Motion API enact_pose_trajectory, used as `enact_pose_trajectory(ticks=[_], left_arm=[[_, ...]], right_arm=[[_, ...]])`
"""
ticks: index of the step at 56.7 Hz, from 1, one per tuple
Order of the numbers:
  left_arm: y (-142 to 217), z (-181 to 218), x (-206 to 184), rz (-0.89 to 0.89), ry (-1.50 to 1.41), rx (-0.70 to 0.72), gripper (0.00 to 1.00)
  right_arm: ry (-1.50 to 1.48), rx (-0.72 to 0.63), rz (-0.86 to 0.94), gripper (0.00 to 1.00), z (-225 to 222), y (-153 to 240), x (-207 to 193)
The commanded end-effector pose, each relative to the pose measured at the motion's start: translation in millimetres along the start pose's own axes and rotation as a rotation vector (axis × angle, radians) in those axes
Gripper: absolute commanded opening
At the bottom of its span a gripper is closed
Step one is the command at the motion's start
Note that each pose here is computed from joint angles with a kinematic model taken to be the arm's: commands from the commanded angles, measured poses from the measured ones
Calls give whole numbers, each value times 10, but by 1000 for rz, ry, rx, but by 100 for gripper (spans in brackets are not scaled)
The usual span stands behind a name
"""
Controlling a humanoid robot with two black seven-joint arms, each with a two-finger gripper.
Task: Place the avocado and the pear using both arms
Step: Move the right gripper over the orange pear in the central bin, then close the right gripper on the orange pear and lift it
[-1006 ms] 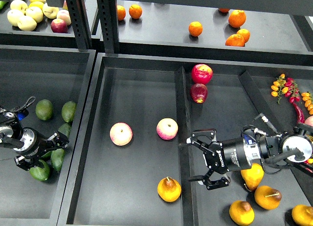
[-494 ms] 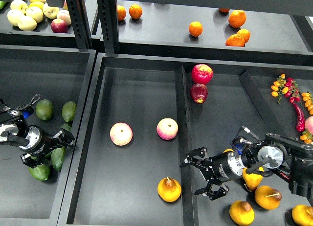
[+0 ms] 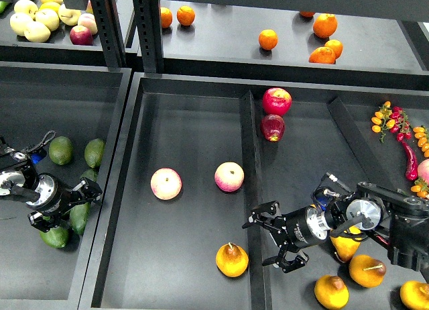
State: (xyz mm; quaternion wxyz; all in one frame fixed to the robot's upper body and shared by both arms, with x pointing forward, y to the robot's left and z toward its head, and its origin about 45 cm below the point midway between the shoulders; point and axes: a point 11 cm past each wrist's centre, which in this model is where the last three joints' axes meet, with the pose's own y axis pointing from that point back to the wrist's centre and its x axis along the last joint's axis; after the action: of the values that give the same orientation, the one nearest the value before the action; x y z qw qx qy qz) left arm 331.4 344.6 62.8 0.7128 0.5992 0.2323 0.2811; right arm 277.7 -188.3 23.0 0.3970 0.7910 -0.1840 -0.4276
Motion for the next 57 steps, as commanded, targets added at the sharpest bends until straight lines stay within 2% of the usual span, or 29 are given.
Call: enact_pose_trajectory(ticks=[1, 34, 49, 57], left_arm=[[1, 1, 1, 0, 1, -1, 98], [-15, -12, -16, -4, 2, 2, 98], [-15, -12, -16, -4, 2, 2, 98], [-24, 2, -27, -7, 0, 1, 98]], right_arm=[[-6, 3, 8, 100, -10, -14, 19], [-45, 41, 17, 99, -97, -101, 34], [-55, 37, 16, 84, -51, -121, 39], [-53, 37, 8, 79, -56, -150, 9]])
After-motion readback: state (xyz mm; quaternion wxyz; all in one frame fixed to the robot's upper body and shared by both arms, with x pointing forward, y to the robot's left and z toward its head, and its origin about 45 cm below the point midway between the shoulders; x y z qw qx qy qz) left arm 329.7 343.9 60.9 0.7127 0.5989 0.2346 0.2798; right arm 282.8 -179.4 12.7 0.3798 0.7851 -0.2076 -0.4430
